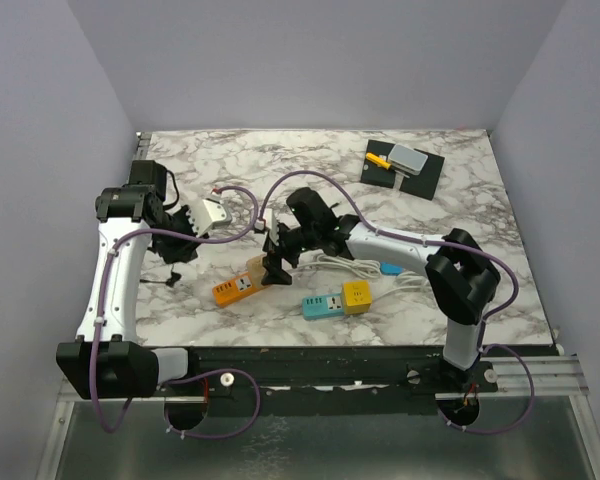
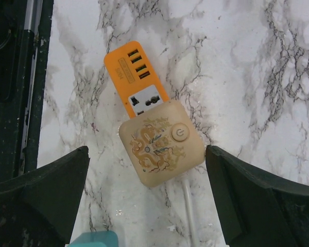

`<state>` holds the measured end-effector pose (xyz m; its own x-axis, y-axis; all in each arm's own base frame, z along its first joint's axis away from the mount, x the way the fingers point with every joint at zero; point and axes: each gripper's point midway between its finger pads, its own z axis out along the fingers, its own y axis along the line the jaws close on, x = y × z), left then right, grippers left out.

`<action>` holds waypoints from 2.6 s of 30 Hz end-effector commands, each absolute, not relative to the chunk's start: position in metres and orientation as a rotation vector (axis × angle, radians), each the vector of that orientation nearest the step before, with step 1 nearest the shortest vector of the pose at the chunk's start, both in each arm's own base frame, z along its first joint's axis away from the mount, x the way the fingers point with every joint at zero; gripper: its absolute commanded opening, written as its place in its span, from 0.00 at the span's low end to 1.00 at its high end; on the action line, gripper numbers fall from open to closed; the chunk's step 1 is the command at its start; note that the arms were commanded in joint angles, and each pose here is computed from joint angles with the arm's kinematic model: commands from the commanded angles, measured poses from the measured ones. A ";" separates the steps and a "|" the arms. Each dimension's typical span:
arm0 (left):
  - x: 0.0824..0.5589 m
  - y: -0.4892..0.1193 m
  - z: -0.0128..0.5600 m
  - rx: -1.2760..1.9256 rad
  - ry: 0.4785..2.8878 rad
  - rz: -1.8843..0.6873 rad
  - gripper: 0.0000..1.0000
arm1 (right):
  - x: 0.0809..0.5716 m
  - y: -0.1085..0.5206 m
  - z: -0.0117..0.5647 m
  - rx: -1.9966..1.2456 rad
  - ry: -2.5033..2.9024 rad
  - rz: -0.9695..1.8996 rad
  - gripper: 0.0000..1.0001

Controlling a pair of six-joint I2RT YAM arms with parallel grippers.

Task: Insert the plug
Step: Adjust the socket at the center of the board, then adjust the plug at the socket.

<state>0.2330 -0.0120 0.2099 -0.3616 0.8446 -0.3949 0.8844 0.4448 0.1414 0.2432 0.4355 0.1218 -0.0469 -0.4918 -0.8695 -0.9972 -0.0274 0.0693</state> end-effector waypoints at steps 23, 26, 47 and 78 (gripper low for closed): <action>0.216 -0.078 0.157 1.609 2.217 -0.550 0.00 | 0.310 0.450 0.083 -1.380 1.712 0.543 0.79; 0.217 -0.077 0.153 1.619 2.214 -0.544 0.00 | 0.320 0.439 0.089 -1.301 1.724 0.508 0.77; 0.270 -0.078 0.186 1.585 2.056 -0.454 0.00 | 0.294 0.382 0.131 -1.242 1.769 0.612 1.00; 0.237 -0.051 0.144 1.861 2.054 -0.310 0.00 | 0.350 0.276 0.130 -0.544 2.133 0.352 1.00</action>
<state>0.2401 -0.0127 0.1546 -0.1598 0.9056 -0.3928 0.9774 0.2009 0.0656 0.3408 0.2910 0.1094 -0.4972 -0.3329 -0.8013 -0.5874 0.8088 0.0284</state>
